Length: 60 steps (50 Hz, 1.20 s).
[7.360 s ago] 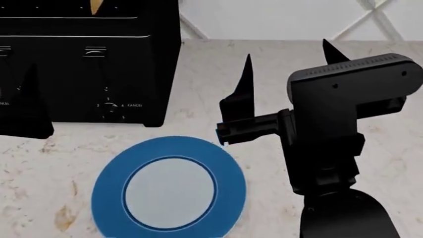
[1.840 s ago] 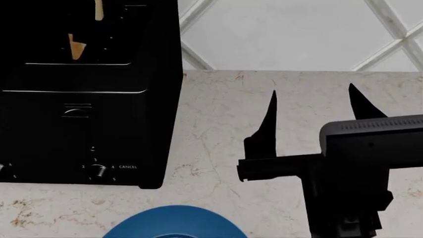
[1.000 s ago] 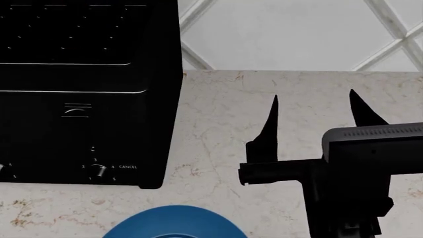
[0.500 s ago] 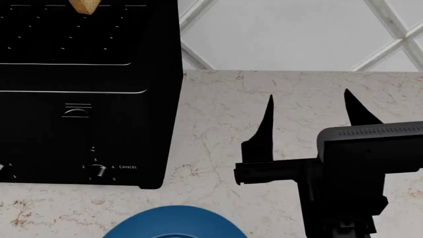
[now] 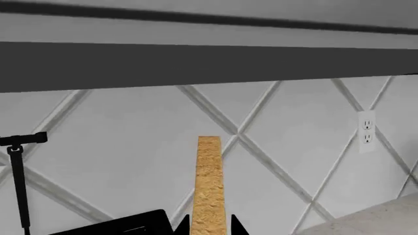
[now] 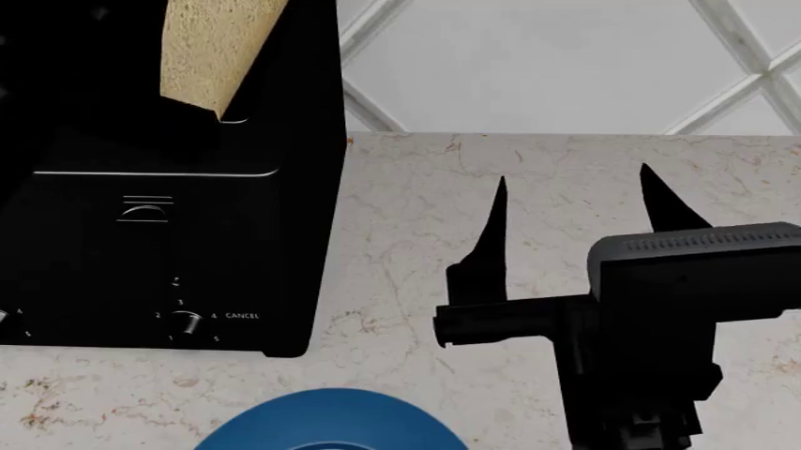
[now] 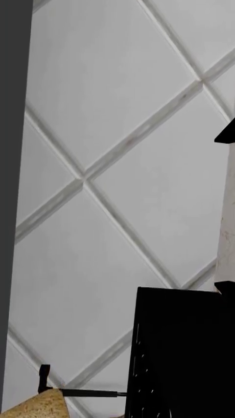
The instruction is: Place the toasted item on a plate.
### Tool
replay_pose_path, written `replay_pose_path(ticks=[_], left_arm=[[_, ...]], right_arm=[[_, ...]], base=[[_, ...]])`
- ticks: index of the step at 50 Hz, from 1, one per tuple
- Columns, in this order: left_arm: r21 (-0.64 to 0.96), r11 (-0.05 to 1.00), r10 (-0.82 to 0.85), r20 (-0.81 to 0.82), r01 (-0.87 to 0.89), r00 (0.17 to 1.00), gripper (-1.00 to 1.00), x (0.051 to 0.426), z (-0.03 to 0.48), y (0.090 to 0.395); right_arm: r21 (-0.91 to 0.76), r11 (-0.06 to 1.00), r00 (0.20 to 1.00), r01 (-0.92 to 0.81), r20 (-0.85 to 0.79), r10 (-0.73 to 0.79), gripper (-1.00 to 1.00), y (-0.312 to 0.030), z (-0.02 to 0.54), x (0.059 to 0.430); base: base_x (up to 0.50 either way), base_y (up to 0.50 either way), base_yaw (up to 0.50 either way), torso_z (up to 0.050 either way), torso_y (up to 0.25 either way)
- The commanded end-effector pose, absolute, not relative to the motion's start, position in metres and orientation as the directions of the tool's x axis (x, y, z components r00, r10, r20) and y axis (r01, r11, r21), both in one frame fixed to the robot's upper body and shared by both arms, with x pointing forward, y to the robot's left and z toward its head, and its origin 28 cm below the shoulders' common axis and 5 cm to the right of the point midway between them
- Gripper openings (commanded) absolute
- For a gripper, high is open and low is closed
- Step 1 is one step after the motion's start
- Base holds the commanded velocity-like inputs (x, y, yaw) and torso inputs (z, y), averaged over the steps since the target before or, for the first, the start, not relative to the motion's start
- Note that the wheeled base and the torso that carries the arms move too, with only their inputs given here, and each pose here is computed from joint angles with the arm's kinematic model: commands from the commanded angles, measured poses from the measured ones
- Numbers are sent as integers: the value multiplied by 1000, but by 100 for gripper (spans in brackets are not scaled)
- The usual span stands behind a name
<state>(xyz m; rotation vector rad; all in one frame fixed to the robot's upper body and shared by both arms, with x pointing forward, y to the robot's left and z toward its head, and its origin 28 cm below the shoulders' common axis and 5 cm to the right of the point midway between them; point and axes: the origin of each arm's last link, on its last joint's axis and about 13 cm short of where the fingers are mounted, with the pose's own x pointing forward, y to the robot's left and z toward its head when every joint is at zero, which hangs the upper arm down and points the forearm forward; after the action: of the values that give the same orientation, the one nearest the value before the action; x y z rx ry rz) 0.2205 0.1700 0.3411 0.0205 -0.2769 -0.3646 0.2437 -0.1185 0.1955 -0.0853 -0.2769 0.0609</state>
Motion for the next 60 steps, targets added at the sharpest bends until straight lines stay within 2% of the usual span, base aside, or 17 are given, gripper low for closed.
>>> replay_pose_path(ticks=[1,15,30,46,51,60], left_arm=[[79,925,-378,284,371,881,-100,183,330,169],[43,906,-415,272,420,868,-100,164,314,156],[-84,861,-476,212,502,853,-100,106,302,153],[-282,864,-410,90,418,908,-100,113,265,171],[-390,807,-451,77,443,889,-100,105,263,170],[-359,817,-483,2,452,876,-100,97,256,190]], right_arm=[[-97,994,959,-54,272,78,100,-117,197,245],[-93,994,958,-54,277,78,100,-117,196,243],[-89,994,958,-57,274,79,100,-116,194,243],[-92,995,961,-41,269,65,100,-119,191,237],[-90,995,962,-43,266,66,100,-118,190,238],[-94,995,964,-37,259,60,100,-120,187,236]], base=[[0,0,0,0,0],[0,0,0,0,0],[0,0,0,0,0],[0,0,0,0,0],[0,0,0,0,0],[0,0,0,0,0]])
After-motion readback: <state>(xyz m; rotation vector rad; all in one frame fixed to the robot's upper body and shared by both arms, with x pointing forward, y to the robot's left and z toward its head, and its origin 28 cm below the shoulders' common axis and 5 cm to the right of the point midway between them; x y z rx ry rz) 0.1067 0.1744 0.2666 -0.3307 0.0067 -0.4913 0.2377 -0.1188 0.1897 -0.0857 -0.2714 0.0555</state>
